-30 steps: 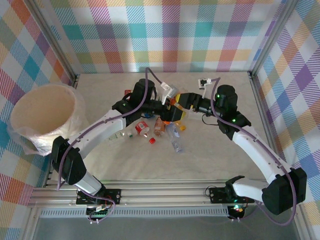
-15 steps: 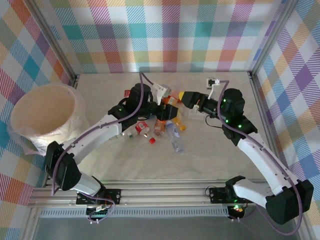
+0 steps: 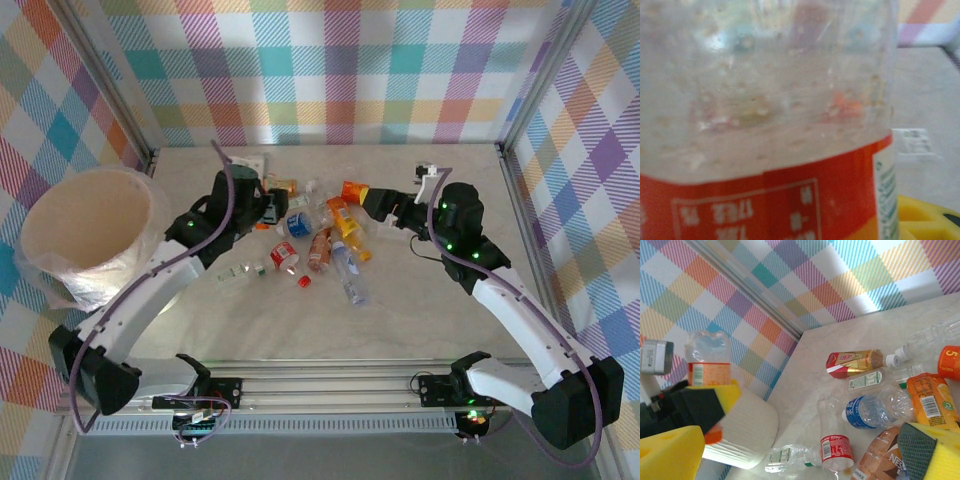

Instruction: Put the plastic bottles in the bin

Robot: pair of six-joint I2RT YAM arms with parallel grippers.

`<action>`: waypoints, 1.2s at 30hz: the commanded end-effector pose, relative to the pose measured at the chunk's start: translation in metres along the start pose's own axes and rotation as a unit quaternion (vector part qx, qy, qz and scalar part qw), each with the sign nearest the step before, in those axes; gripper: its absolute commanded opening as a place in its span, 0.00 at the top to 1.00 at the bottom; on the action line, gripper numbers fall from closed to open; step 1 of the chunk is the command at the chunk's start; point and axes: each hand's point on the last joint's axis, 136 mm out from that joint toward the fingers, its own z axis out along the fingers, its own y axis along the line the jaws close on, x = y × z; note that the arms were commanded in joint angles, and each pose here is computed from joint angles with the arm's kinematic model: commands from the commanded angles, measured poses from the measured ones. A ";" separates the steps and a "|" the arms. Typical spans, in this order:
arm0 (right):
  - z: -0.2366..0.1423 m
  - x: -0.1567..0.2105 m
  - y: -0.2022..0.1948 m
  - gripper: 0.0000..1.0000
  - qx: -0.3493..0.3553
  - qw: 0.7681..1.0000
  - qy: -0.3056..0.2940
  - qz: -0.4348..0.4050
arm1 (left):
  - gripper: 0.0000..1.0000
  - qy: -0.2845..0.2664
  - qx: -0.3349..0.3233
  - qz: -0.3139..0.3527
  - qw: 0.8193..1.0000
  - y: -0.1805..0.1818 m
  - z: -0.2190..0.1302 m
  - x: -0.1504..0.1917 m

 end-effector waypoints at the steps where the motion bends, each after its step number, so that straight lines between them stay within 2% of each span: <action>1: 0.004 0.001 0.013 0.00 -0.032 0.999 0.011 -0.035 | 0.70 -0.022 -0.141 -0.002 0.990 0.058 -0.040 -0.018; 4: 0.007 0.002 0.014 0.00 -0.037 0.998 0.023 -0.036 | 0.69 -0.042 -0.221 0.001 0.974 0.089 -0.068 -0.032; 10: 0.011 0.006 0.014 0.00 -0.038 0.998 0.040 -0.033 | 0.69 -0.076 -0.306 -0.010 0.949 0.130 -0.108 -0.067; 18: 0.008 0.006 0.016 0.00 -0.040 0.997 0.042 -0.047 | 0.68 -0.085 -0.390 -0.073 0.914 0.201 -0.128 -0.071; 26: 0.001 0.008 0.018 0.00 -0.043 0.994 0.036 -0.091 | 0.68 -0.061 -0.449 -0.159 0.877 0.275 -0.144 -0.036; 36: 0.005 0.008 0.009 0.00 -0.021 0.996 0.037 -0.082 | 0.67 -0.006 -0.525 -0.271 0.807 0.348 -0.172 0.036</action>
